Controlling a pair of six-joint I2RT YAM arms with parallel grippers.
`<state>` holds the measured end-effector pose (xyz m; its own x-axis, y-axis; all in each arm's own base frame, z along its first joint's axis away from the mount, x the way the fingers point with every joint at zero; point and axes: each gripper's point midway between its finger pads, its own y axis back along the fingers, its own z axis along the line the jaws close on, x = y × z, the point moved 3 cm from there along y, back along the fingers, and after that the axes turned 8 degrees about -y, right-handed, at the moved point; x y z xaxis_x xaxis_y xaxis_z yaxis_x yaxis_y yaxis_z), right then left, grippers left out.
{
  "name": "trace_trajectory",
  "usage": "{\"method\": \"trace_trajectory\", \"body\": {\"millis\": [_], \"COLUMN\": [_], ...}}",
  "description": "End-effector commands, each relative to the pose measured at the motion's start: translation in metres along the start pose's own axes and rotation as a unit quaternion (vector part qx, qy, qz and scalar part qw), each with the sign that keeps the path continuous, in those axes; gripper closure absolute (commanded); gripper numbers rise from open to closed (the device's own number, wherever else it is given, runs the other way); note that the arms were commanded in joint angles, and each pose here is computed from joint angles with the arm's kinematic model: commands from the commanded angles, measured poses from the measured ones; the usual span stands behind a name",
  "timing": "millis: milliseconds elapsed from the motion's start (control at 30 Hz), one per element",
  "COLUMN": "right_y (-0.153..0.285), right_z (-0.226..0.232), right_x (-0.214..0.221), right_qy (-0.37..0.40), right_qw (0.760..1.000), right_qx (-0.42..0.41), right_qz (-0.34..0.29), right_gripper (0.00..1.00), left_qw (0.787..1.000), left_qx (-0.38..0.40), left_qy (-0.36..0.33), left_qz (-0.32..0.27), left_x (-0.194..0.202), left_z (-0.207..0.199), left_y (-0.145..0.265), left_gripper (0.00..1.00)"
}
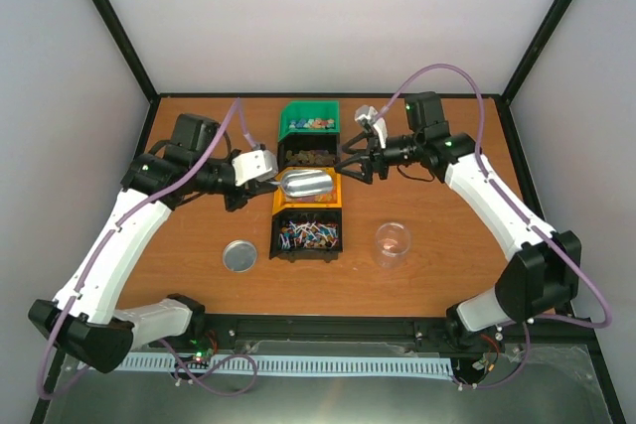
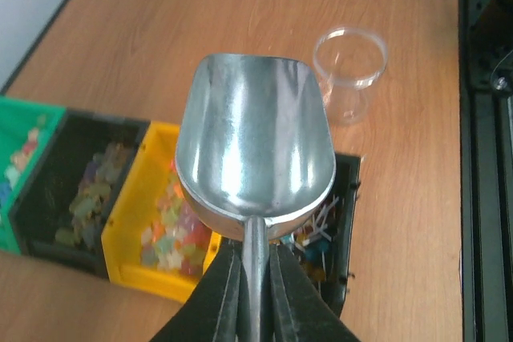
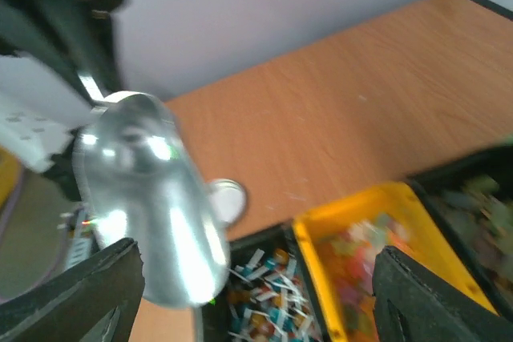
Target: Pack the candies
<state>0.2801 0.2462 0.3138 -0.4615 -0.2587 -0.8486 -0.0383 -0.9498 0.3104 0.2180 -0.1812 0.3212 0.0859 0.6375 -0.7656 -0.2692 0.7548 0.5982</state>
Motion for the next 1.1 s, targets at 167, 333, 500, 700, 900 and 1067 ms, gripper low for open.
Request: {"method": "trace_trajectory", "body": {"millis": [167,333,500,700,900,1067], "right_y": [-0.012,-0.044,-0.067,-0.076,-0.068,-0.060], "right_z": [-0.126,-0.145,-0.156,-0.175,-0.205,-0.227], "right_x": [0.054,0.076,0.091,0.112,0.126,0.114], "right_qy": [-0.146,-0.162,-0.141,-0.143,-0.137,-0.144], "right_qw": [0.945,0.932,0.921,0.903,0.885,0.884], "right_qx": [0.277,0.295,0.320,0.347,0.379,0.387], "right_qz": [0.090,0.137,0.173,0.208,0.233,0.218], "right_gripper": [0.18,0.22,0.25,0.31,0.34,0.43], "left_qw": [0.994,0.988,0.981,0.979,0.977,0.971], "left_qx": [-0.023,-0.028,-0.019,-0.018,0.006,0.053], "left_qy": [0.053,0.088,0.107,0.113,0.111,0.107], "left_qz": [0.090,0.123,0.159,0.170,0.182,0.208], "left_x": [0.067,0.086,0.099,0.104,0.109,0.114], "left_z": [0.004,0.008,0.006,0.002,-0.008,-0.027], "left_y": [0.003,-0.006,-0.009,-0.007,-0.008,-0.011], "left_gripper": [0.99,0.99,0.99,0.99,0.99,0.99]}}
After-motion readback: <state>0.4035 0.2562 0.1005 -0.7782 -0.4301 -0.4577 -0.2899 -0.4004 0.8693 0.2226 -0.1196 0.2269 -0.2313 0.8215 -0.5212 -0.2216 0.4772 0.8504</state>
